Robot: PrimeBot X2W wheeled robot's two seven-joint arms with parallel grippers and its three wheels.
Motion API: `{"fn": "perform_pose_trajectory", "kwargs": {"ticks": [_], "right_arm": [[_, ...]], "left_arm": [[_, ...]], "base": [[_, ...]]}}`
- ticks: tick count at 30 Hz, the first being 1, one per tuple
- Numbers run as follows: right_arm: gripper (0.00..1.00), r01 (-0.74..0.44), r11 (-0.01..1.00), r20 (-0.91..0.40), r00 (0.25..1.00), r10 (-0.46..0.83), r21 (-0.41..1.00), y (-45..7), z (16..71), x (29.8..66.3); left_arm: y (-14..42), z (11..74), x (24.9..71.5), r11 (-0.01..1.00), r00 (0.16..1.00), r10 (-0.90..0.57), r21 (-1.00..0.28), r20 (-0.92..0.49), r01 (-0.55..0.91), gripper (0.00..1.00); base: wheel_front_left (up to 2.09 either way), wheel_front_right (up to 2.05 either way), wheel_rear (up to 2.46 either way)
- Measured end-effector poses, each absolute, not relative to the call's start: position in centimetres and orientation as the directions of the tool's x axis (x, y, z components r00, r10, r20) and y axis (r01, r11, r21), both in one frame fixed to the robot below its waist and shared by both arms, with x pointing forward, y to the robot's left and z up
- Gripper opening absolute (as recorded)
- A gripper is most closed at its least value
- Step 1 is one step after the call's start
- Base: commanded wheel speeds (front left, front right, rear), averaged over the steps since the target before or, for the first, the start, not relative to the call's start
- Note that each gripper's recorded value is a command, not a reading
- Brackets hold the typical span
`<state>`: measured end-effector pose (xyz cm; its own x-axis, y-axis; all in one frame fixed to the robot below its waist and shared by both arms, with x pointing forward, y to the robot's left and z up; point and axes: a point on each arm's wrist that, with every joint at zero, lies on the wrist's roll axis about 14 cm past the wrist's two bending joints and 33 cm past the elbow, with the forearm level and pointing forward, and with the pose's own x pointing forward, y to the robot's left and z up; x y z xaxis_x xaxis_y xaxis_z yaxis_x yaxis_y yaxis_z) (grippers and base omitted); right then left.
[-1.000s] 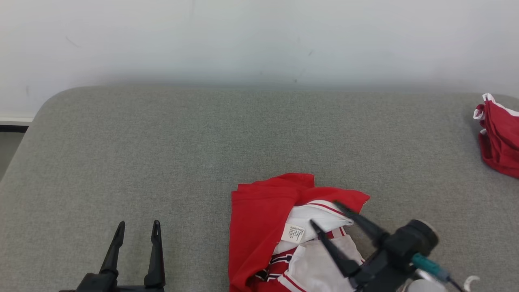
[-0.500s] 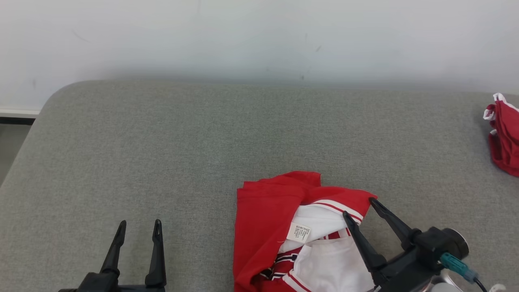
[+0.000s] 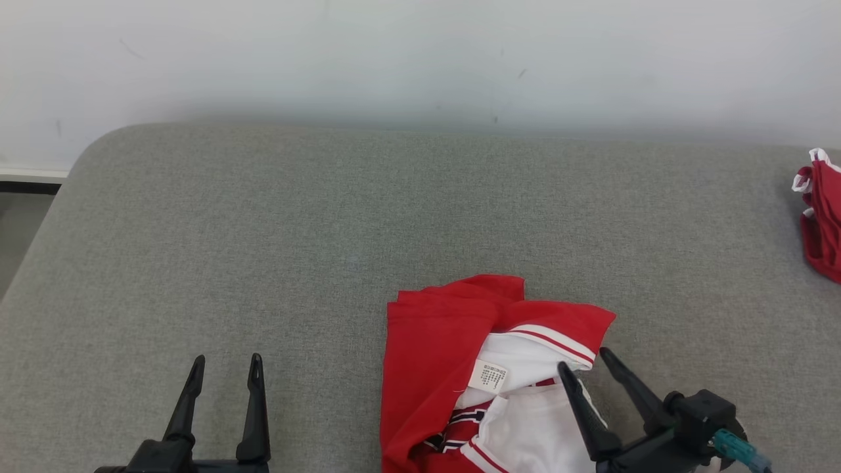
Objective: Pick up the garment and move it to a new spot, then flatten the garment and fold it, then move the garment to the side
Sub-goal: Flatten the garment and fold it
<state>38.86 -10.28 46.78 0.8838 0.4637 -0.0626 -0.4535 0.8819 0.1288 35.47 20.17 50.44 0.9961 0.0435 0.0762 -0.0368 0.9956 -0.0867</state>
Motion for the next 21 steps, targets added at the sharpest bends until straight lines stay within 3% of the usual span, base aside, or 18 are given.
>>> {"fn": "perform_pose_trajectory", "kwargs": {"ticks": [3,4,5,7,21], "right_arm": [[1.00,-0.438,0.883,-0.078,0.887,0.455,0.168,-10.1,46.1,38.7],[0.49,-0.430,0.883,-0.080,0.889,0.450,0.186,-10.0,46.0,38.8],[0.49,-0.426,0.881,-0.076,0.891,0.448,0.205,-9.8,46.1,38.9],[0.00,-0.431,0.877,-0.056,0.891,0.451,0.212,-9.4,46.7,39.3],[0.00,-0.408,0.905,0.163,0.907,0.387,0.123,-11.9,55.1,46.1]], "left_arm": [[20.3,50.4,35.4,0.995,0.996,0.046,-0.086,0.075,-0.040,1.00],[20.3,50.4,35.4,0.995,0.996,0.046,-0.086,0.074,-0.040,1.00],[20.2,50.4,35.5,0.995,0.996,0.046,-0.087,0.074,-0.039,1.00],[20.2,50.3,35.5,0.996,0.996,0.044,-0.087,0.073,-0.037,1.00],[19.9,50.1,35.8,0.996,0.997,0.035,-0.087,0.065,-0.030,1.00]], "base": [[0.00,0.00,0.00],[0.00,0.00,0.00],[0.00,0.00,0.00],[0.00,0.00,0.00],[0.00,0.00,0.00]]}}
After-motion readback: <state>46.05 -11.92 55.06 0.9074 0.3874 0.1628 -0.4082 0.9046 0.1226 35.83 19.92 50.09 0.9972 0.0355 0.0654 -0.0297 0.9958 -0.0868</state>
